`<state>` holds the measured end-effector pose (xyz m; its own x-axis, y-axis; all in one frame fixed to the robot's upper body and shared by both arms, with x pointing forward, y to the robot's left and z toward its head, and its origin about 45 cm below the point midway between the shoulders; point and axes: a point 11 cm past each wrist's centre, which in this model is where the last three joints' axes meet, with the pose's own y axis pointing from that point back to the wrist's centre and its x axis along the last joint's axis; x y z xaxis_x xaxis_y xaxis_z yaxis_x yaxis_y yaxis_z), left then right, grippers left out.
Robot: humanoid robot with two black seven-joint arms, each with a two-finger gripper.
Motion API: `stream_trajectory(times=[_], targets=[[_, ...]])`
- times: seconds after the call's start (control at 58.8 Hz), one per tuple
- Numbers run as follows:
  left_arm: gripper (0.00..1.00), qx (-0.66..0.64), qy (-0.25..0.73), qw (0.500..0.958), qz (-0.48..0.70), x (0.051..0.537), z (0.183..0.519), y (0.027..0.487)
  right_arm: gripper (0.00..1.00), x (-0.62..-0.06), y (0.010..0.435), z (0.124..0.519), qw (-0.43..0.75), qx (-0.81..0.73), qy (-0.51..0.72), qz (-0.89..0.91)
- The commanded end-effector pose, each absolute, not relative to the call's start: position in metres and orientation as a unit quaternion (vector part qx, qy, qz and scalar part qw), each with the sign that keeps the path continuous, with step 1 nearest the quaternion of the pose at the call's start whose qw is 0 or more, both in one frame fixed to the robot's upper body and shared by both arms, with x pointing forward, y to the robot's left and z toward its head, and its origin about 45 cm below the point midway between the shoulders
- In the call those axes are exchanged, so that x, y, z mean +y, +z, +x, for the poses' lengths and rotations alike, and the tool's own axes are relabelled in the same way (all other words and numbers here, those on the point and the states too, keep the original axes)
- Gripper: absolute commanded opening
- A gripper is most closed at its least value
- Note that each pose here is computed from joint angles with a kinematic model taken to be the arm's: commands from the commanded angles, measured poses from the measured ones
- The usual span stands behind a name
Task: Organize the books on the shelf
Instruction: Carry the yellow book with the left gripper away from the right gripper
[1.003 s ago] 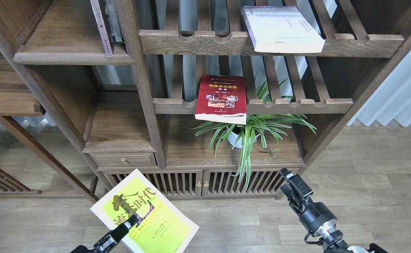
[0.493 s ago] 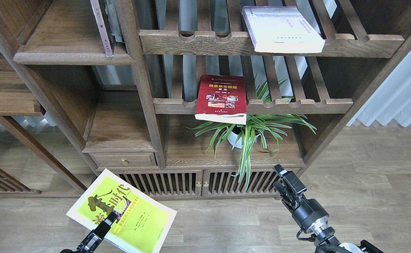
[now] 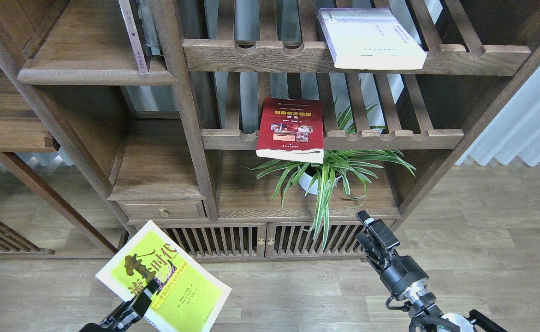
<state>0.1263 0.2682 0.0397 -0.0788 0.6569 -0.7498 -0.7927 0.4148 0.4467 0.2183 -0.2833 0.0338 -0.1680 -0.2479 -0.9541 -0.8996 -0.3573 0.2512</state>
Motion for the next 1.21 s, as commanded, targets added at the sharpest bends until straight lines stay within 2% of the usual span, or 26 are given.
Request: stream_trajectory(times=[0.0,0.527,1.19], targets=[[0.05,0.511,0.535,0.668,-0.084,0.267,0.127,0.041,0.98,-0.283,0.034,0.218,0.280,0.494,0.584,-0.581],[0.05,0.520,0.548,0.639,-0.144,0.283,0.136,0.049,0.98,-0.255,0.037,0.229,0.304,0.469,0.593,-0.579],[0.05,0.492,0.587,0.595,-0.243,0.295,0.142,0.055,0.98,-0.257,0.038,0.230,0.308,0.472,0.592,-0.576]])
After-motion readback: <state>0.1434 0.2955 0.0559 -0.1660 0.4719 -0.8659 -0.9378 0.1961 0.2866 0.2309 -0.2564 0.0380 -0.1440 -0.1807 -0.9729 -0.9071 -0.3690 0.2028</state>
